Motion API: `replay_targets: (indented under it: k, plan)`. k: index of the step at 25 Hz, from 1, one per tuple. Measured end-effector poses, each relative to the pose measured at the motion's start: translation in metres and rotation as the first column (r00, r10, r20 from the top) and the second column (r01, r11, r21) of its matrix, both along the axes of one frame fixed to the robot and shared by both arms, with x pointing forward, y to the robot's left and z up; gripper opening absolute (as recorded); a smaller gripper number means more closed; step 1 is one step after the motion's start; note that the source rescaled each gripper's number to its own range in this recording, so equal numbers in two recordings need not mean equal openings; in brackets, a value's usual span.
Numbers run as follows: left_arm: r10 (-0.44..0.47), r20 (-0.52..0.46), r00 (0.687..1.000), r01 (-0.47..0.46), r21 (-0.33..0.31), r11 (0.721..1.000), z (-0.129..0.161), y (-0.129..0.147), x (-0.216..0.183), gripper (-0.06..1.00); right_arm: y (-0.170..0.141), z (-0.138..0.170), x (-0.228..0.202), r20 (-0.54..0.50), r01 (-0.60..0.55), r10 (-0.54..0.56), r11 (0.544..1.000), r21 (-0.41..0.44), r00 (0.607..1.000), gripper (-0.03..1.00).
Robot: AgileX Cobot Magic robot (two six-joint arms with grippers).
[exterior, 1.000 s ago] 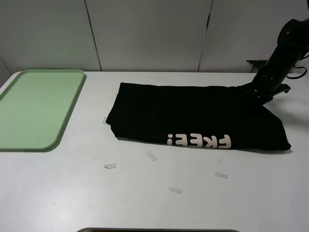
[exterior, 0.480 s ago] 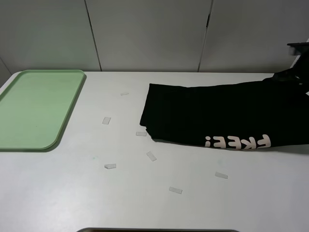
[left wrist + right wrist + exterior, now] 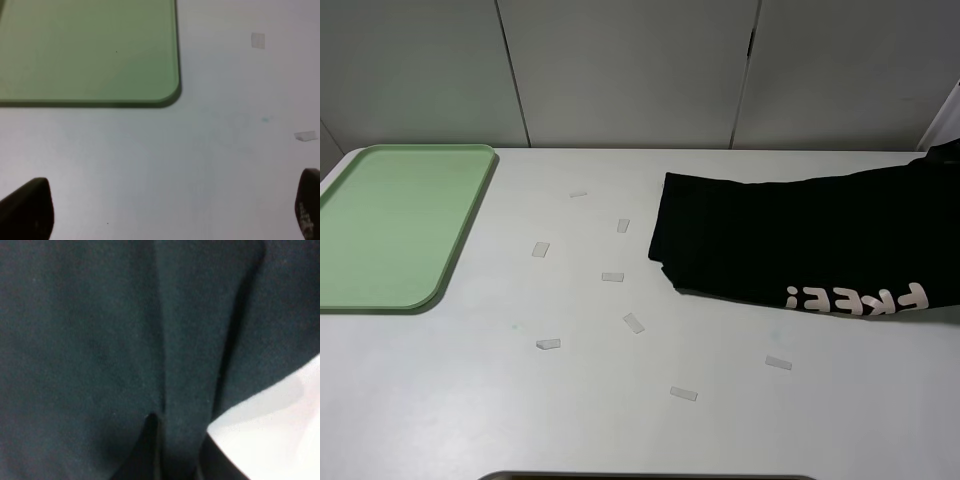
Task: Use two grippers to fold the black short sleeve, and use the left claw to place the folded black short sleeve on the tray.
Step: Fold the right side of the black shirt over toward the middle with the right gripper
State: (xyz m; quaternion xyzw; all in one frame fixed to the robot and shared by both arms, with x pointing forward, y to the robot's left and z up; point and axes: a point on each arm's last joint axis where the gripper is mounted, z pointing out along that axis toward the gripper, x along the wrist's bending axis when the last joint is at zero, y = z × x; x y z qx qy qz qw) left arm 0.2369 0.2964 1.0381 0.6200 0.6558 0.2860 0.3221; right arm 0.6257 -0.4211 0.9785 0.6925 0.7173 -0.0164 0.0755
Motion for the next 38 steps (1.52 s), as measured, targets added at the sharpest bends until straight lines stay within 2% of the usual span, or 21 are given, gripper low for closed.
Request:
replay_targets:
  k: [11,20,24,32,38]
  plan:
    - [0.0,0.0,1.0,0.0,0.0,1.0,0.0,0.0,0.0,0.96,0.012,0.007,-0.002,-0.037,0.028,-0.031,0.997,-0.069,0.999,0.03]
    - [0.0,0.0,1.0,0.0,0.0,1.0,0.0,0.0,0.0,0.96,0.069,0.009,0.011,-0.014,-0.027,0.025,0.988,-0.154,1.0,0.03]
    - [0.0,0.0,1.0,0.0,0.0,1.0,0.0,0.0,0.0,0.96,0.089,0.007,0.014,-0.006,-0.036,0.035,0.986,-0.163,0.999,0.03]
    - [0.0,0.0,1.0,0.0,0.0,1.0,0.0,0.0,0.0,0.96,0.123,-0.024,0.02,-0.06,-0.046,0.037,0.985,-0.164,0.998,0.03]
    - [0.0,0.0,1.0,0.0,0.0,1.0,0.0,0.0,0.0,0.96,0.147,-0.035,0.021,-0.065,-0.039,0.029,0.985,-0.167,0.997,0.03]
